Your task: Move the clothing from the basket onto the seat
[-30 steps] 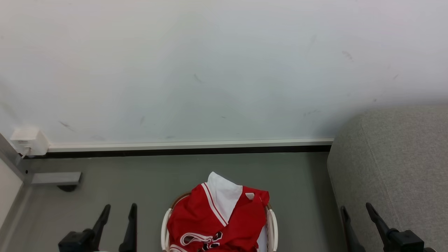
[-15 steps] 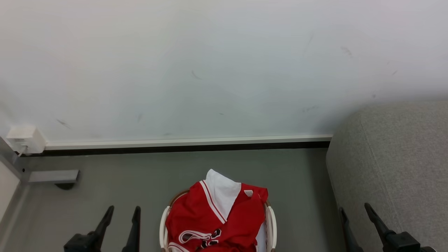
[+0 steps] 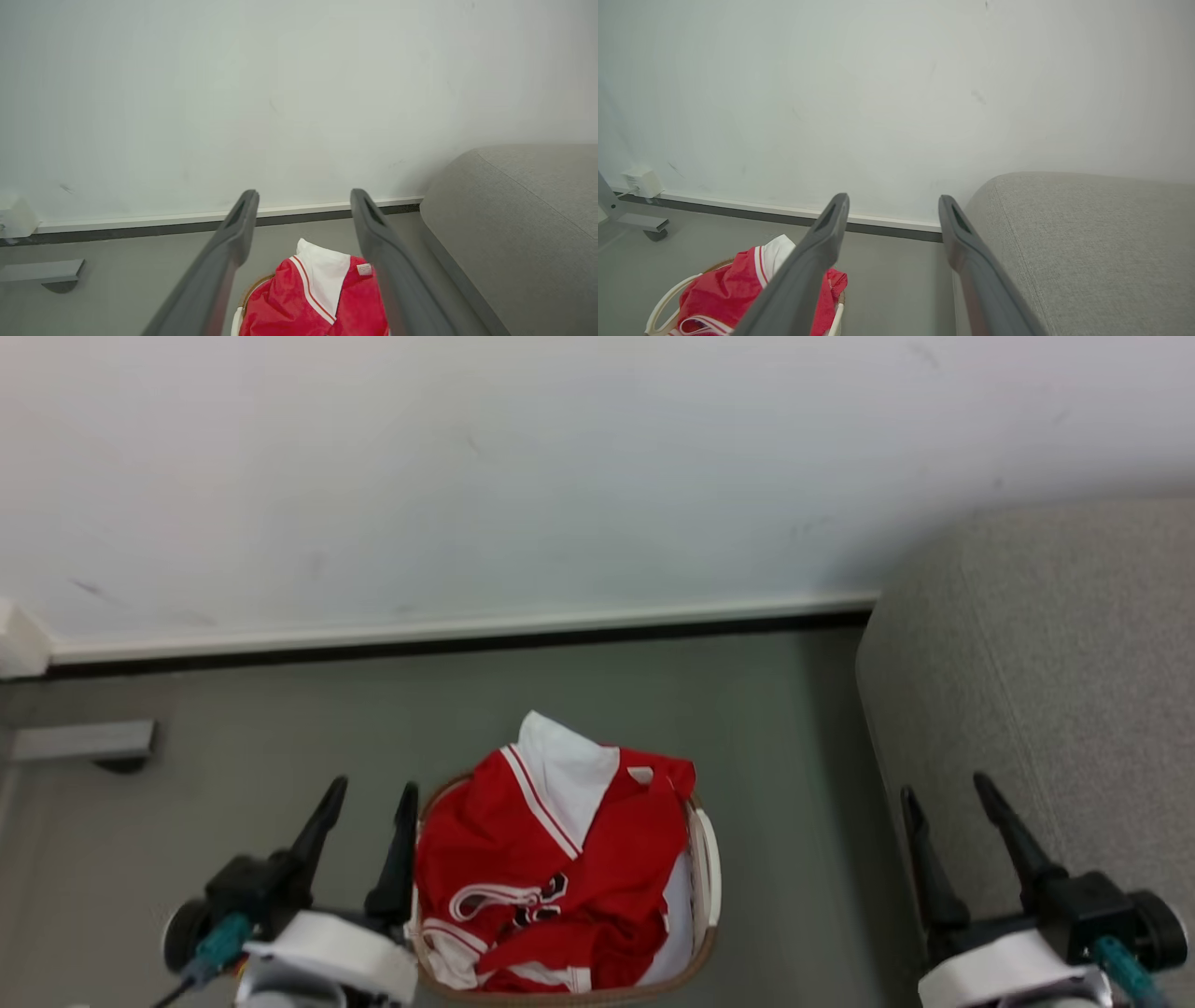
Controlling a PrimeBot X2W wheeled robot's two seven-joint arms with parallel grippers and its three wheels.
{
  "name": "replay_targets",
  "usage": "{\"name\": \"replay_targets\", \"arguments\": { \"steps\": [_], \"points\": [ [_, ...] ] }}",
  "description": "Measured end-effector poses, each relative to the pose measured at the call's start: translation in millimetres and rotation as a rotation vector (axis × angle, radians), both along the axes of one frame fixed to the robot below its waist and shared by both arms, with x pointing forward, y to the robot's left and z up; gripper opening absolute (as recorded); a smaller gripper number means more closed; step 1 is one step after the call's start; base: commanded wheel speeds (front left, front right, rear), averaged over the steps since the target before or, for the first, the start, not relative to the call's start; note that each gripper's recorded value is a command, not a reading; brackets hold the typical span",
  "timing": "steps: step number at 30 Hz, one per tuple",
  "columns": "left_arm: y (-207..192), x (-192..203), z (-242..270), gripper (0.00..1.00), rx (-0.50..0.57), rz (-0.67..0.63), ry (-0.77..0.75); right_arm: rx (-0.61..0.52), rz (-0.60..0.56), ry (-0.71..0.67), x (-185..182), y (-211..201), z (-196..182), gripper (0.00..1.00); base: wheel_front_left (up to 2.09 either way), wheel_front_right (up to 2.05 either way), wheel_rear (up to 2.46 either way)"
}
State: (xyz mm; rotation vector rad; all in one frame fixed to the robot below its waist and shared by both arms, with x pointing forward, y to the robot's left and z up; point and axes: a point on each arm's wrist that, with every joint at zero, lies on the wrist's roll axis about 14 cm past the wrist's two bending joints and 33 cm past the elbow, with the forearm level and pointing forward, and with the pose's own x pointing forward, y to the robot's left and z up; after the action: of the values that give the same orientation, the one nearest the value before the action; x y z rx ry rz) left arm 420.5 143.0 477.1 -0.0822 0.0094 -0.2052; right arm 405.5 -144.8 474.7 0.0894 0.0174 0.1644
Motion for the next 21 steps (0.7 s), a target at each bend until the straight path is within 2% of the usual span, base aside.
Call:
{"name": "replay_targets", "arguments": {
  "steps": [7,16,21],
  "points": [
    [-49.6,48.9,-26.7,1.00,-0.015,-0.157,0.054,-0.013,-0.020,-0.040,37.3,-8.9,3.8,1.00,0.00,0.00,0.00],
    [-97.1,98.2,-108.4,1.00,0.014,-0.323,0.218,-0.045,-0.021,-0.046,77.6,-14.8,-16.0,1.00,0.00,0.00,0.00],
    [-119.6,104.2,-164.3,1.00,0.010,-0.391,0.338,-0.059,-0.021,-0.019,90.1,-18.0,-37.9,1.00,0.00,0.00,0.00]
  ]
}}
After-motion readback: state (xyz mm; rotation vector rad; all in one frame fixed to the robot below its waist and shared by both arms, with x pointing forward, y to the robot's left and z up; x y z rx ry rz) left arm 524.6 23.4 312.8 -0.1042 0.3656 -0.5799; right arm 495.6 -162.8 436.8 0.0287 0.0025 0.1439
